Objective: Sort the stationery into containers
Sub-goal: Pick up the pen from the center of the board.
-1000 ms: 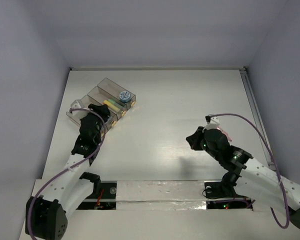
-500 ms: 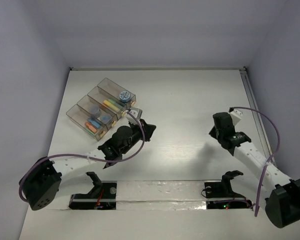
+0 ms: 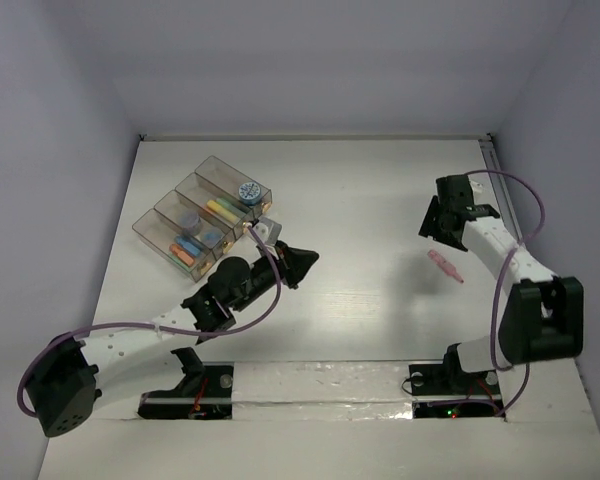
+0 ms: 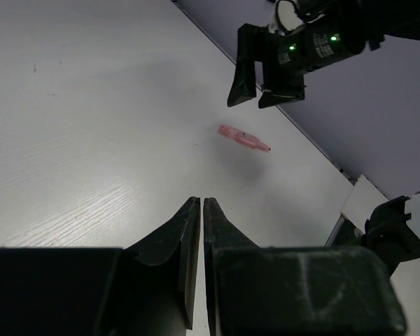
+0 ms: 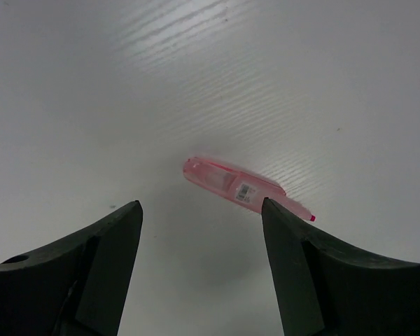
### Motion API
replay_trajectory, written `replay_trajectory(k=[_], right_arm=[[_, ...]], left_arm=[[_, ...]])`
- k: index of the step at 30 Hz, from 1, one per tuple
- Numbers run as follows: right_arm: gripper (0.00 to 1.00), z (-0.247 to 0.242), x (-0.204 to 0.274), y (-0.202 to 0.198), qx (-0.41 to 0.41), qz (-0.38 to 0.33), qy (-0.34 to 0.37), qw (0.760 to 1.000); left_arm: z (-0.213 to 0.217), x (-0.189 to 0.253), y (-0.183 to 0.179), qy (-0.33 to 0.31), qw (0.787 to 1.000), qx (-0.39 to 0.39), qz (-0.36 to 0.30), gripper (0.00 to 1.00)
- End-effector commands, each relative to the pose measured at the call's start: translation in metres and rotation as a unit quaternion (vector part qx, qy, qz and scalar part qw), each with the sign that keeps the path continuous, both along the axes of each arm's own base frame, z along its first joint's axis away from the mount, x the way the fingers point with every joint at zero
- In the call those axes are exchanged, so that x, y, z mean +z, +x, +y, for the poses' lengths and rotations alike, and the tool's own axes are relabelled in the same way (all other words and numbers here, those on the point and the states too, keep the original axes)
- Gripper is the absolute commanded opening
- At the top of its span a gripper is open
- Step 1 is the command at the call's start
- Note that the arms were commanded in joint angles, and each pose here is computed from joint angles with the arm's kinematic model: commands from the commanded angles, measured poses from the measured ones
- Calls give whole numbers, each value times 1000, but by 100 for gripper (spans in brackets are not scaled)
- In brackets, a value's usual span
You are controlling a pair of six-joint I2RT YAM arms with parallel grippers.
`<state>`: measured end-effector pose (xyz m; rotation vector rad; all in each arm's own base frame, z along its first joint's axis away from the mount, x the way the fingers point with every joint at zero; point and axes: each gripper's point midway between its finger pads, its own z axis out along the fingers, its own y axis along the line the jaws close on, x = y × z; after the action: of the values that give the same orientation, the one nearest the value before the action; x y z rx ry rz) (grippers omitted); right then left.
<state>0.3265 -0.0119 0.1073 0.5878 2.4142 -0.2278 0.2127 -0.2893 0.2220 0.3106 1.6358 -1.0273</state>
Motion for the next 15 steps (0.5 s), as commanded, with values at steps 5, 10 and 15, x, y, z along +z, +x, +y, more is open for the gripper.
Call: replay_trajectory(k=[5,10,15], right_arm=[[76,-7,-33,-10,65,120,9,991],[75,-5,-51,-6,98,160,14,982],[73,-6,-70,-3,125,196,7,973]], left_arm=[[-3,16,-11,-30,999,-27,-13,5],[-6,14,-11,-31,999,-32,-10,5],[-9,11,-11,-28,999,-37,-6,4]])
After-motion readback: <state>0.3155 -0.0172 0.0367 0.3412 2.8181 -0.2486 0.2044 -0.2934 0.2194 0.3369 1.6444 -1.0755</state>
